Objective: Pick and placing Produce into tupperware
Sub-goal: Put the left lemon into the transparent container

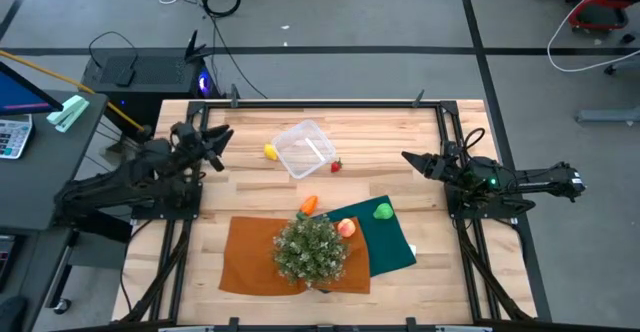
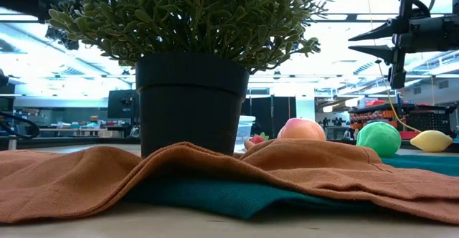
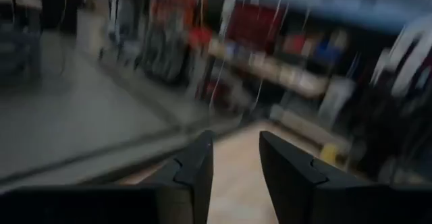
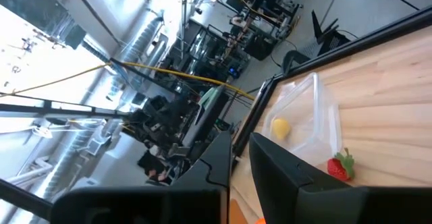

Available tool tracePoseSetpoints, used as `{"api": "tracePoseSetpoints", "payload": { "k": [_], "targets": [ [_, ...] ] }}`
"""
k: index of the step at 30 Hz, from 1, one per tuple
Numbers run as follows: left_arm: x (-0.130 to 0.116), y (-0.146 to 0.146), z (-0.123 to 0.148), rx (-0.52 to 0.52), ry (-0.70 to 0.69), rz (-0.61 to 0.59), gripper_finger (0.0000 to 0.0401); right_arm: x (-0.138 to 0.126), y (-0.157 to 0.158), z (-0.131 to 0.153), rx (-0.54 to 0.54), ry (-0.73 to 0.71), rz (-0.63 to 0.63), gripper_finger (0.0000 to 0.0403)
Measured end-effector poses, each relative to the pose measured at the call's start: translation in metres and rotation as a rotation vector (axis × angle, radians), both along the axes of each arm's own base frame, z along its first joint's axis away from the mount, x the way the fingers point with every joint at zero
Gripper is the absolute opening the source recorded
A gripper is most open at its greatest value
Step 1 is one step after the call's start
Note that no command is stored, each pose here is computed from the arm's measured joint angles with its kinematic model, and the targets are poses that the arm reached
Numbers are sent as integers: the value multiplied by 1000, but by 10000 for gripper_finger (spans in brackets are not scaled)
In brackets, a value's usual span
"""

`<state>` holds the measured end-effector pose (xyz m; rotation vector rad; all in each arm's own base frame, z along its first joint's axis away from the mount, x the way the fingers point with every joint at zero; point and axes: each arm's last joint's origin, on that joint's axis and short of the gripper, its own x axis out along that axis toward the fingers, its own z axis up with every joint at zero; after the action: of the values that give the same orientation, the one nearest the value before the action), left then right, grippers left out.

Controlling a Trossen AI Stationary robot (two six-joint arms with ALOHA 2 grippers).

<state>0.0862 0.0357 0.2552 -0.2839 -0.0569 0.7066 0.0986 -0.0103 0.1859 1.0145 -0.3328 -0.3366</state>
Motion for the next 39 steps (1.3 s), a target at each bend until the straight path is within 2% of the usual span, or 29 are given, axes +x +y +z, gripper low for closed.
{"api": "tracePoseSetpoints", "payload": {
  "k": [4, 7, 12, 16, 19, 25, 32, 39],
  "targets": [
    [6, 7, 2, -102, 335, -44, 143, 0, 0, 0, -1, 3, 0, 25],
    [14, 14, -5, -173, 517, -92, 146, 0, 0, -1, -1, 16, 0, 27],
    [32, 31, -22, -234, 679, -91, 140, 1, 0, -3, -1, 28, 0, 28],
    [44, 42, -35, -231, 816, -106, 131, 1, 0, -3, -2, 29, 0, 28],
    [51, 47, -44, -192, 914, -148, 125, 1, 0, -3, -3, 33, 0, 28],
    [68, 53, -51, -187, 893, -157, 124, 1, 0, -4, -8, 49, 0, 28],
    [90, 60, -58, -29, 916, -313, 139, 2, 0, -6, -7, 68, 1, 28],
    [92, 73, -73, -78, 983, -293, 193, 3, 0, -6, -1, 75, 2, 28]
  ]
}}
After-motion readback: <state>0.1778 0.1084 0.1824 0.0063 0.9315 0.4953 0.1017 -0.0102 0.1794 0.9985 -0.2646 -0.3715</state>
